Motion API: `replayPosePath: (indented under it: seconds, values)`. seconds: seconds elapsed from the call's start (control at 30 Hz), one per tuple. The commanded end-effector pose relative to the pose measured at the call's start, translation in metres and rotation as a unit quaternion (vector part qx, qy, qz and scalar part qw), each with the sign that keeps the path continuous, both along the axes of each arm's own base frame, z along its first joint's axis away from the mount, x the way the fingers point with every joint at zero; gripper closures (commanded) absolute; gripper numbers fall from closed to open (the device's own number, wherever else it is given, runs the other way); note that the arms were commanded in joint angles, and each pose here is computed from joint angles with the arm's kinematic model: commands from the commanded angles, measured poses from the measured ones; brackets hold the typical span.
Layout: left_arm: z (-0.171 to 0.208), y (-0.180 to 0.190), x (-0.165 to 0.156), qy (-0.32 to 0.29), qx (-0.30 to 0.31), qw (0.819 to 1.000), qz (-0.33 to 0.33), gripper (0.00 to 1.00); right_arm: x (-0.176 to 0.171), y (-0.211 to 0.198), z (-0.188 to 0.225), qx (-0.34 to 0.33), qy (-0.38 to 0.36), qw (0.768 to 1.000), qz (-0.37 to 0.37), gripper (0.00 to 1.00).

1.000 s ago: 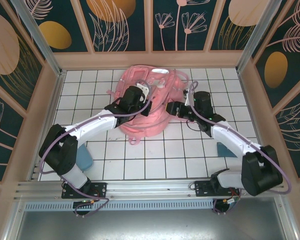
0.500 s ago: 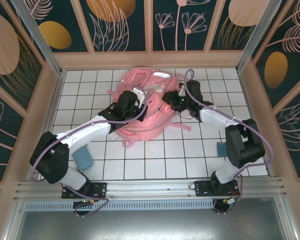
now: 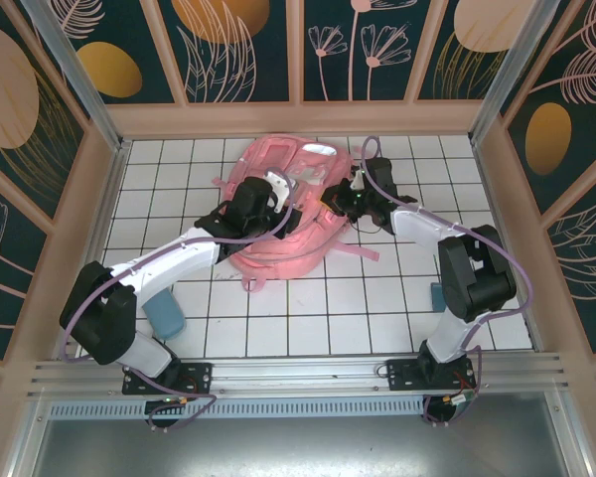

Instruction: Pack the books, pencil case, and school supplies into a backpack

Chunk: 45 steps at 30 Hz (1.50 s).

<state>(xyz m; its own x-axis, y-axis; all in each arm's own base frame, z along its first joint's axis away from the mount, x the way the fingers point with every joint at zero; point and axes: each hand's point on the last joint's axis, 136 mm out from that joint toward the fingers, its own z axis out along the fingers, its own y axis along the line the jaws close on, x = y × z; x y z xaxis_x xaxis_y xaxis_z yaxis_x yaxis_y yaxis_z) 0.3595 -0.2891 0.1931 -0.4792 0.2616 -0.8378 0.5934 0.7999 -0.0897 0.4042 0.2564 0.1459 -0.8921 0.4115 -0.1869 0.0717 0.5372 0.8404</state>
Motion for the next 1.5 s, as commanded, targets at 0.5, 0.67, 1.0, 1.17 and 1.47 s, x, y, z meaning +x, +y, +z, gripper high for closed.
replayPosePath:
  seconds: [0.5, 0.67, 1.0, 1.17, 1.47]
  values:
    - [-0.045, 0.015, 0.038, -0.046, 0.176, 0.977, -0.115, 0.23, 0.102, -0.095, -0.017, -0.148, -0.072, 0.986, 0.025, 0.65]
    - [-0.05, -0.011, 0.036, -0.091, 0.175, 0.958, -0.208, 0.23, 0.093, -0.119, 0.006, -0.147, -0.102, 0.984, -0.004, 0.33]
    - [-0.07, -0.043, 0.025, -0.056, 0.142, 0.938, -0.313, 0.22, 0.069, -0.149, 0.025, -0.153, -0.124, 0.979, -0.048, 0.11]
    - [-0.075, -0.047, 0.024, -0.053, 0.145, 0.932, -0.328, 0.22, 0.064, -0.151, 0.031, -0.151, -0.128, 0.979, -0.053, 0.11]
    - [-0.091, -0.033, 0.048, -0.105, 0.213, 0.927, -0.291, 0.31, 0.058, -0.152, 0.038, -0.15, -0.135, 0.978, -0.061, 0.11]
